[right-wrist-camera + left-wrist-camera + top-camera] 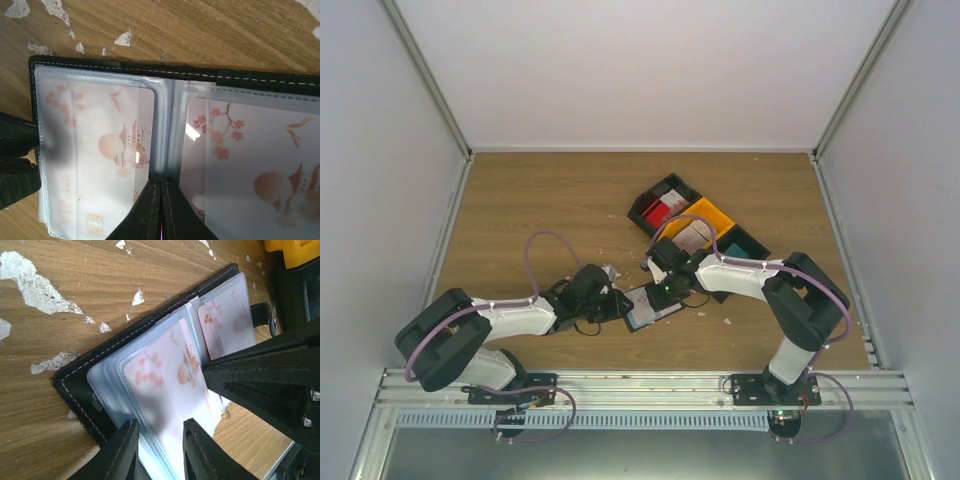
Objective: Put the credit cards into the card holder
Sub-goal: Turn over the card slot in the card holder.
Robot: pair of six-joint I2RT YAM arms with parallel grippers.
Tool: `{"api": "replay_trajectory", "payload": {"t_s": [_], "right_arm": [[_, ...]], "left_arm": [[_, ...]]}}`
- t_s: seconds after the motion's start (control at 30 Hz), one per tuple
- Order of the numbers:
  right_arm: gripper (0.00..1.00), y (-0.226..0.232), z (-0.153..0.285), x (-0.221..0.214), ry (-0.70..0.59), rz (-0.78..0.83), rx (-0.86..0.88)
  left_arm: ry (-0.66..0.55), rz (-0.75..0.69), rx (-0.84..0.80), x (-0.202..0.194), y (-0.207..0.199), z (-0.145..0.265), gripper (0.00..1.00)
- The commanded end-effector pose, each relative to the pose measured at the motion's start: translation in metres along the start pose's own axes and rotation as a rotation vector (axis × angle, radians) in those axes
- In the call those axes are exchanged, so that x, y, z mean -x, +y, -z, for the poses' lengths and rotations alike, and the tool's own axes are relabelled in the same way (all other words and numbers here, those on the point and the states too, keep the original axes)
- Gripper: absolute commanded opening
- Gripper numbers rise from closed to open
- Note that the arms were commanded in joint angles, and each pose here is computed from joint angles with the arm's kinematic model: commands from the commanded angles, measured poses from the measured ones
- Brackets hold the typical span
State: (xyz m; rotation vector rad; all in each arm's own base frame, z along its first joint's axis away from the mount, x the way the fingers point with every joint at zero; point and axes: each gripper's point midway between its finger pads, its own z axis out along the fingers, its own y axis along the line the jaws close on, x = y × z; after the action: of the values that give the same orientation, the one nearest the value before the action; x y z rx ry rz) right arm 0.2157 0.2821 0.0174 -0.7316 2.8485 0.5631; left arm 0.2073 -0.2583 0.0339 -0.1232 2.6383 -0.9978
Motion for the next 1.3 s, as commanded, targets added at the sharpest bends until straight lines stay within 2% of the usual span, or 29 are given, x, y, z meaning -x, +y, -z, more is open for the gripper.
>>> {"api": "replay_trajectory", "payload": {"t_s": [0.0,0.2,0.43,0.57,0.63,0.73,0.83,0.9,1.0,1.07,1.27], "right_arm": [[0.04,-0.015,-0.016,-0.021,0.063,-0.015,-0.049],[0.06,-0.008,-0.003,-0.01,0.006,-0.007,-0.033],[0.23,0.006,0.019,0.006,-0.069,0.007,0.008],[0.23,0.008,0.016,0.003,-0.057,0.017,0.026],[0.2,0.008,0.014,0.003,-0.054,0.017,0.029],[0.09,0.004,0.015,0.004,-0.064,0.005,0.005],[0.07,-0.003,0.021,0.009,-0.094,-0.013,-0.044],[0.09,-0.002,0.024,0.011,-0.105,-0.008,-0.041],[0.22,0.009,0.023,0.01,-0.092,0.015,0.016],[0.27,0.01,0.018,0.007,-0.071,0.02,0.033],[0.24,0.008,-0.001,-0.004,-0.003,0.026,0.023]], "left_arm": [[-0.024,-0.007,-0.046,0.006,-0.012,-0.002,0.26],[-0.034,-0.007,-0.032,0.008,-0.011,0.0,0.25],[-0.033,-0.002,-0.014,0.006,-0.005,0.001,0.26],[-0.035,-0.001,-0.014,0.006,-0.005,0.001,0.26],[-0.035,-0.002,-0.014,0.006,-0.005,0.001,0.26],[-0.036,-0.001,-0.01,0.006,-0.004,0.001,0.25],[-0.036,0.001,-0.005,0.006,-0.003,0.001,0.25],[-0.035,0.002,-0.004,0.005,-0.002,0.001,0.25],[-0.035,0.0,-0.008,0.006,-0.004,0.001,0.25],[-0.038,0.0,-0.013,0.007,-0.005,0.001,0.25],[-0.033,-0.004,-0.019,0.006,-0.007,0.001,0.25]]}}
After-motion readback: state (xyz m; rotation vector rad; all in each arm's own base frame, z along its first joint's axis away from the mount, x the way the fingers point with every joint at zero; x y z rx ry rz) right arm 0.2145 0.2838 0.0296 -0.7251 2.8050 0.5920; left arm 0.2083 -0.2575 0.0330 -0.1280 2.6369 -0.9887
